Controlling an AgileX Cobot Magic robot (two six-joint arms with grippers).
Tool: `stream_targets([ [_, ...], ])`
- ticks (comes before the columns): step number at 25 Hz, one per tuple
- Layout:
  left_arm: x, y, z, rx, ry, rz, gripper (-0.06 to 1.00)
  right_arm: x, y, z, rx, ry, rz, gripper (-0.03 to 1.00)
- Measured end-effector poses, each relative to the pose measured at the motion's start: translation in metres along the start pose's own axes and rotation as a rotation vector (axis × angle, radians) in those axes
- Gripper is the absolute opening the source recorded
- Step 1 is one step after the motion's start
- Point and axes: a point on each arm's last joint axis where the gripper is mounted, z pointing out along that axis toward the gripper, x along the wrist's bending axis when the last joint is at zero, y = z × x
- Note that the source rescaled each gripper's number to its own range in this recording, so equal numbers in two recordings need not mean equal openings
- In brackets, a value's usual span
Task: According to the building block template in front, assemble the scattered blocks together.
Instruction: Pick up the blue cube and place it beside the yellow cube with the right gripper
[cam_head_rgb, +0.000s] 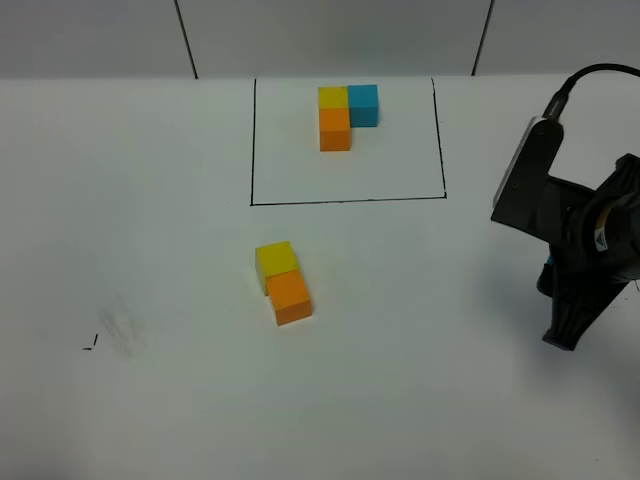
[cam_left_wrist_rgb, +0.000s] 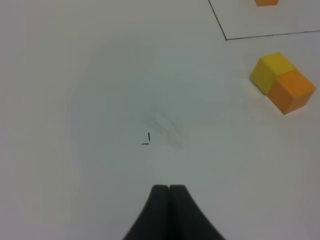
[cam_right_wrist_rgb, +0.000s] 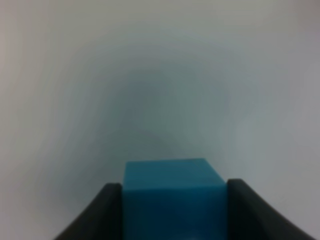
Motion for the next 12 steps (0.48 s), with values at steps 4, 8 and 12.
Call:
stream_targets([
  [4, 0.0, 0.0, 0.0, 0.0, 0.0, 0.0, 0.0, 0.0014, 0.0006, 0.0, -0.007, 0.016, -0.133, 0.52],
  [8, 0.0, 0.0, 0.0, 0.0, 0.0, 0.0, 0.0, 0.0042, 0.0025, -0.0002, -0.029, 0.046, -0.102, 0.52],
  [12, 0.0, 0.0, 0.0, 0.0, 0.0, 0.0, 0.0, 0.0041, 0.0038, -0.0003, -0.044, 0.044, -0.114, 0.52],
])
